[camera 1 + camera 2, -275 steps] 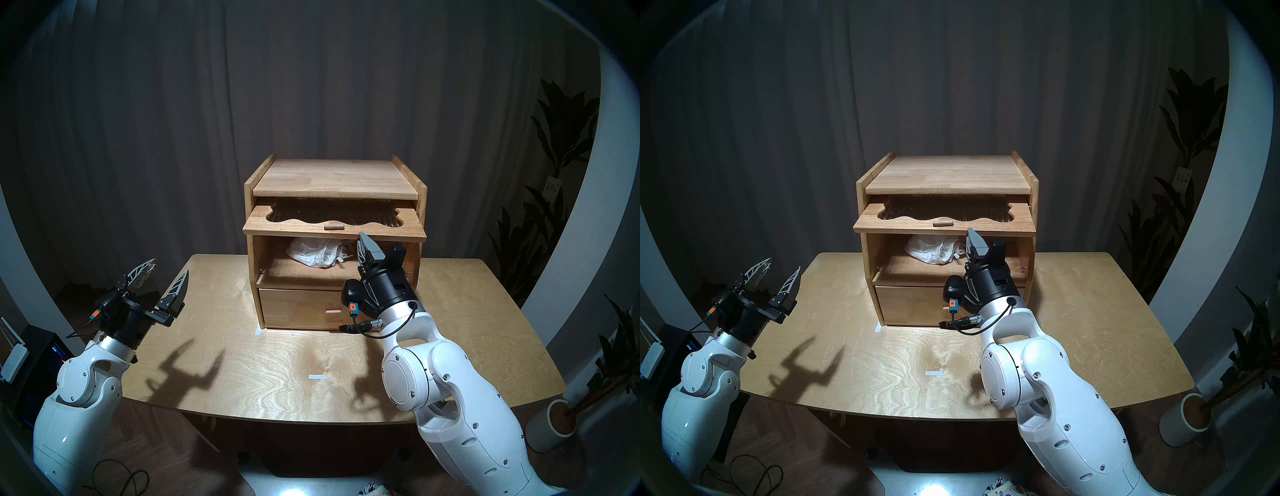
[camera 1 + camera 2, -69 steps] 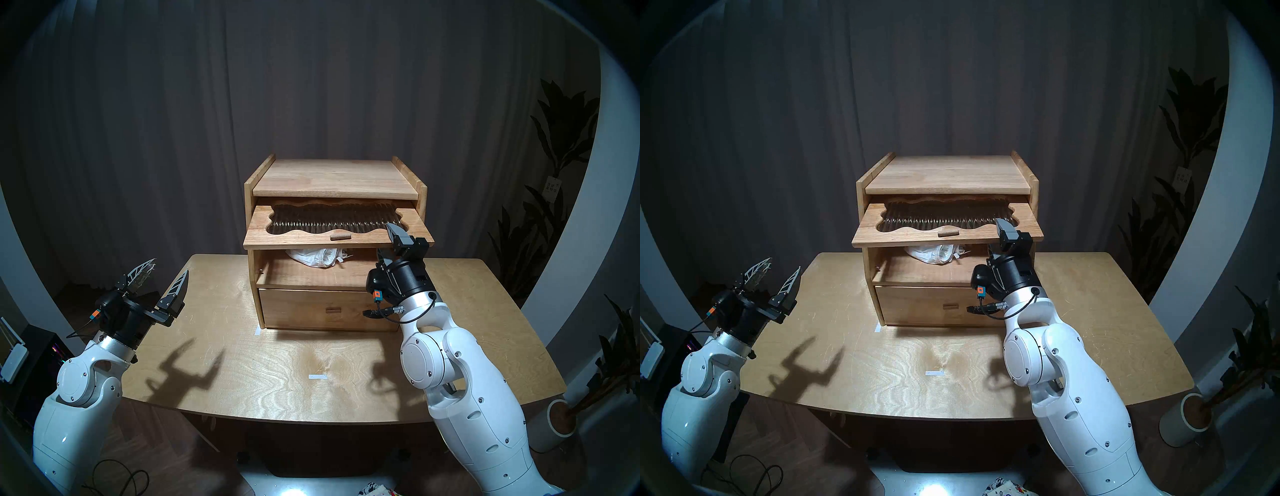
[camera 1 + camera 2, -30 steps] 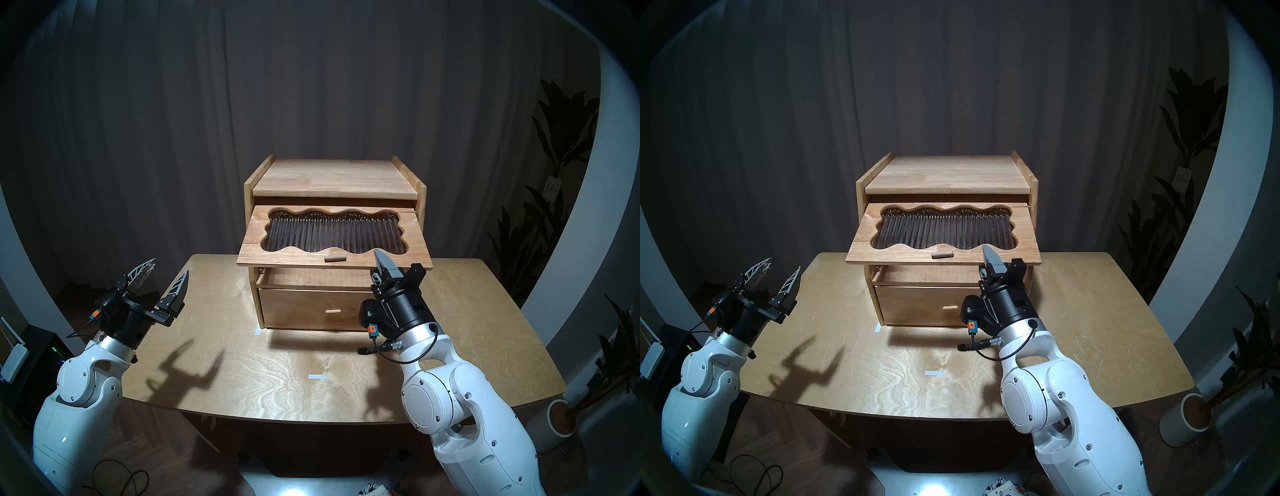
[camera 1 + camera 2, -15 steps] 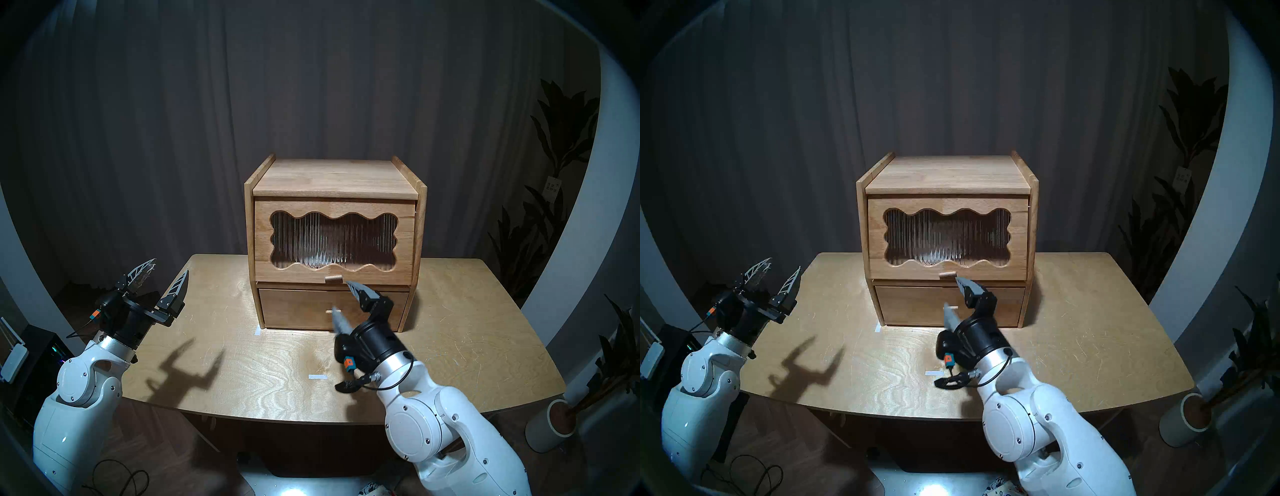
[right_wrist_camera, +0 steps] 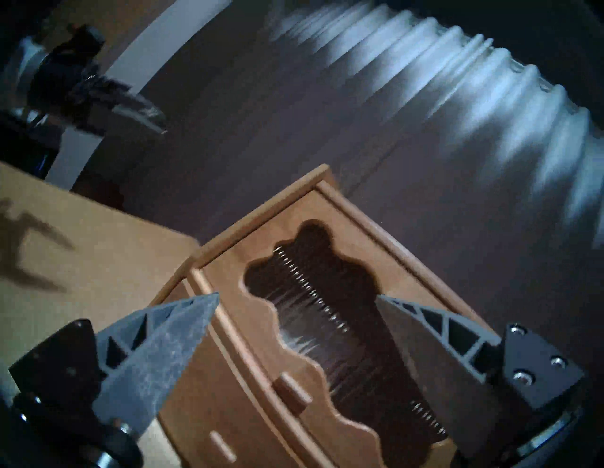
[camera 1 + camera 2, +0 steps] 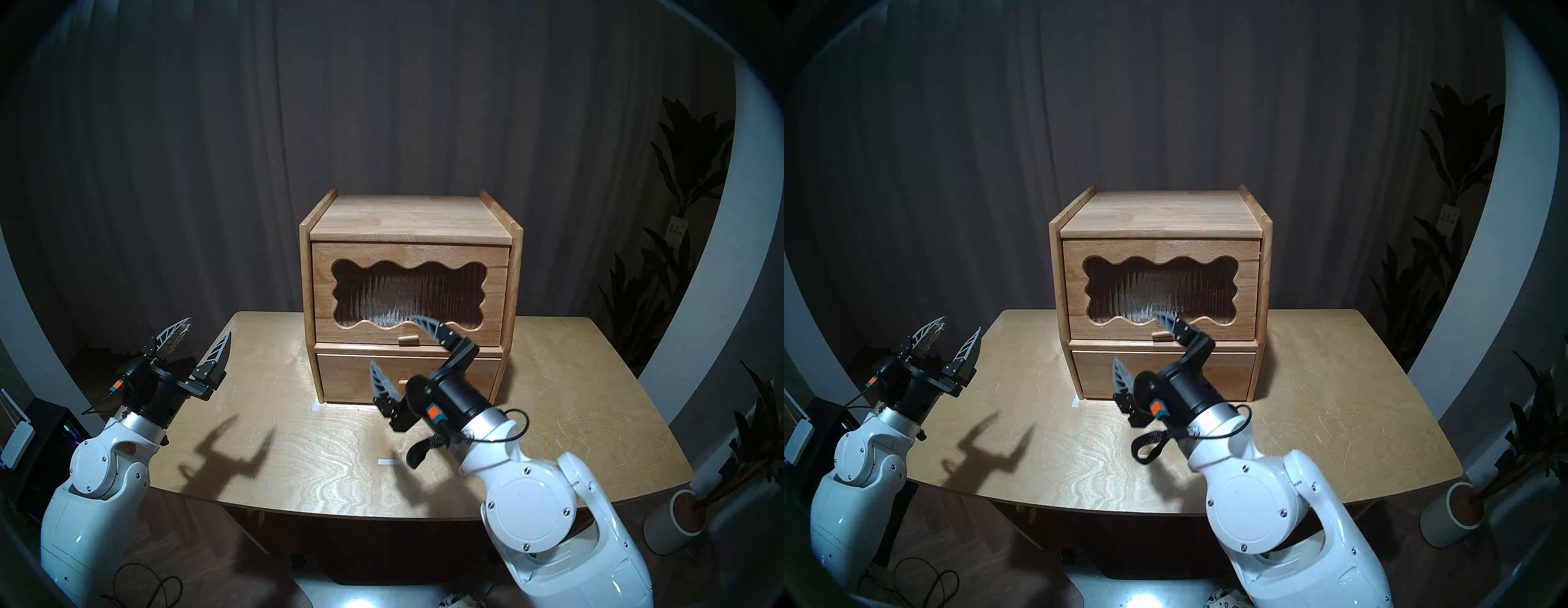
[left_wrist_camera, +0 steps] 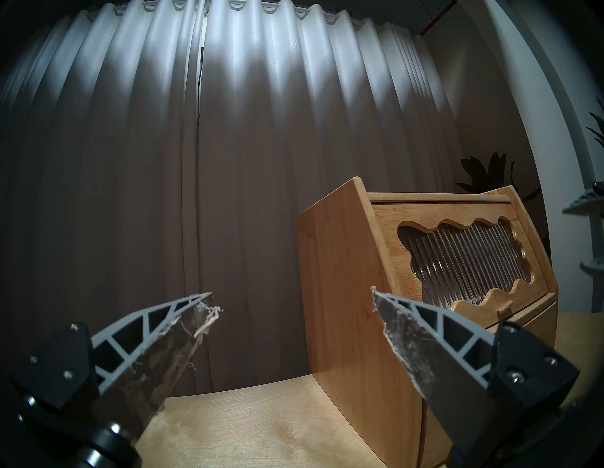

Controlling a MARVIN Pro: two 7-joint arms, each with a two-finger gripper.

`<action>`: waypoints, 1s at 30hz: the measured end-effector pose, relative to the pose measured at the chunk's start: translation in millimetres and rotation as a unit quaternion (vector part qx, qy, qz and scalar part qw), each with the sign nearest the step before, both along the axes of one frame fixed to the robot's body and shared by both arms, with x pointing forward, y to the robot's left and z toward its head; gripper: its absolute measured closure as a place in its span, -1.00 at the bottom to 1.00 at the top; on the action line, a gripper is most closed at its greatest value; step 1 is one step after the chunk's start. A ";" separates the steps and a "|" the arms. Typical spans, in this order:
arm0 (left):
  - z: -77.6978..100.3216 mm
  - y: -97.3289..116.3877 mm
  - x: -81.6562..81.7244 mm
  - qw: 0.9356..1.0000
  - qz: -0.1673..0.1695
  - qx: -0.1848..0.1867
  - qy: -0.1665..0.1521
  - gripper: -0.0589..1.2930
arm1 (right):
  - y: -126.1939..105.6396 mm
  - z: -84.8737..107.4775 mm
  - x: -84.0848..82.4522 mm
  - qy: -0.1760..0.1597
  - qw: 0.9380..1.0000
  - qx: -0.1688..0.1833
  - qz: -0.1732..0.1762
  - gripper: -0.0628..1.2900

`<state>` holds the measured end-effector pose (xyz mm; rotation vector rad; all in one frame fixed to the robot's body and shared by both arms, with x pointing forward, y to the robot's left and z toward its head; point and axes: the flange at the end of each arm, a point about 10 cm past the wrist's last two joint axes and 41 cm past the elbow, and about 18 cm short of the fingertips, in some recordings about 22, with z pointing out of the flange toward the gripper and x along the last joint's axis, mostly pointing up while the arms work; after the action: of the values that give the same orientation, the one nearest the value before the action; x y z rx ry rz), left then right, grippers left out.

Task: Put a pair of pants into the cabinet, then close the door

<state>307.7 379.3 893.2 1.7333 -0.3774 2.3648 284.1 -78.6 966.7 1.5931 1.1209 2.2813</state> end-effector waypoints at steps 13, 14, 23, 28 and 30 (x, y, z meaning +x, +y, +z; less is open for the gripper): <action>-1.1 0.4 0.0 1.000 0.001 0.000 0.001 -0.94 | -74.6 71.7 18.6 -0.081 0.975 0.171 -0.119 -0.94; -1.1 0.4 0.0 1.000 0.001 0.000 0.001 -0.94 | -83.3 74.4 20.1 -0.086 0.970 0.187 -0.133 -0.94; -1.2 0.4 0.1 1.000 0.001 0.000 0.002 -0.94 | -141.3 69.2 31.4 -0.090 0.931 0.270 -0.228 -0.94; -1.3 0.4 0.1 1.000 0.001 0.000 0.002 -0.94 | -174.2 43.8 43.5 -0.067 0.911 0.296 -0.280 -0.94; -1.3 0.4 0.1 1.000 0.001 0.000 0.002 -0.94 | -188.7 30.1 49.0 -0.053 0.901 0.306 -0.302 -0.94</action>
<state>307.8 379.7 891.9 1.7380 -0.3753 2.3624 333.1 -267.3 996.8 1.6406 -0.1710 2.3114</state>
